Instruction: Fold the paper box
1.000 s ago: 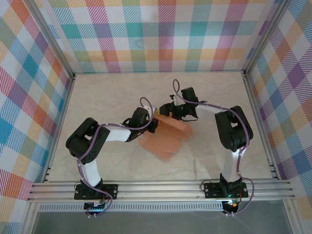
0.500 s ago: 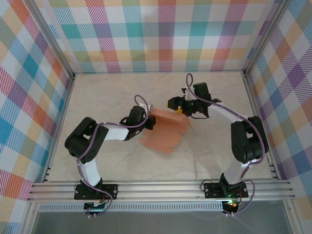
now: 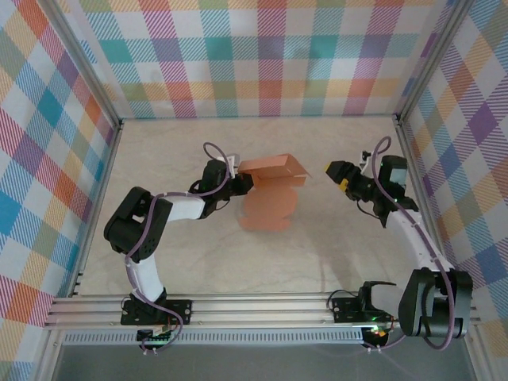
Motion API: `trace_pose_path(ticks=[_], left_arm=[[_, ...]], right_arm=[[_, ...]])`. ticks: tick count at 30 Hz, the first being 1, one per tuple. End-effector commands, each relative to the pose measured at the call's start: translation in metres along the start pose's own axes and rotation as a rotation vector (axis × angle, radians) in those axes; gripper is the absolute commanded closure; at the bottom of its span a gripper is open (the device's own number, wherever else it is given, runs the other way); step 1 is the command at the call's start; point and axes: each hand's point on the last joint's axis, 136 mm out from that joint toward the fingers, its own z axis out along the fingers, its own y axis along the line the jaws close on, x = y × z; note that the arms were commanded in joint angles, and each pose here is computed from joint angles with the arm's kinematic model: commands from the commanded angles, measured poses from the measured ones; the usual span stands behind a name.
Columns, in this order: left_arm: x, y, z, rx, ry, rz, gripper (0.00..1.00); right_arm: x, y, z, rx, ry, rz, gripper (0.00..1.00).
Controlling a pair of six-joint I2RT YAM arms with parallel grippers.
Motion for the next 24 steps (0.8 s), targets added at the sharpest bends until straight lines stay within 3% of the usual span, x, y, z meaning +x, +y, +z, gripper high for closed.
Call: trace_pose_path(ticks=[1,6,12,24], left_arm=[[-0.016,-0.004,0.001,0.024,-0.020,-0.146,1.00],[-0.030,-0.025,0.004,0.108,-0.022,-0.242,1.00],[-0.038,-0.040,0.000,0.160,-0.034,-0.227,1.00],[-0.040,-0.051,-0.004,0.224,-0.047,-0.205,1.00]], right_arm=[[0.007,0.004,0.002,-0.045,0.042,0.017,0.21],[0.021,0.011,0.018,-0.135,0.114,0.049,0.28],[0.025,0.032,0.039,-0.195,0.147,0.025,0.36],[0.007,0.067,0.056,-0.289,0.131,0.019,0.34]])
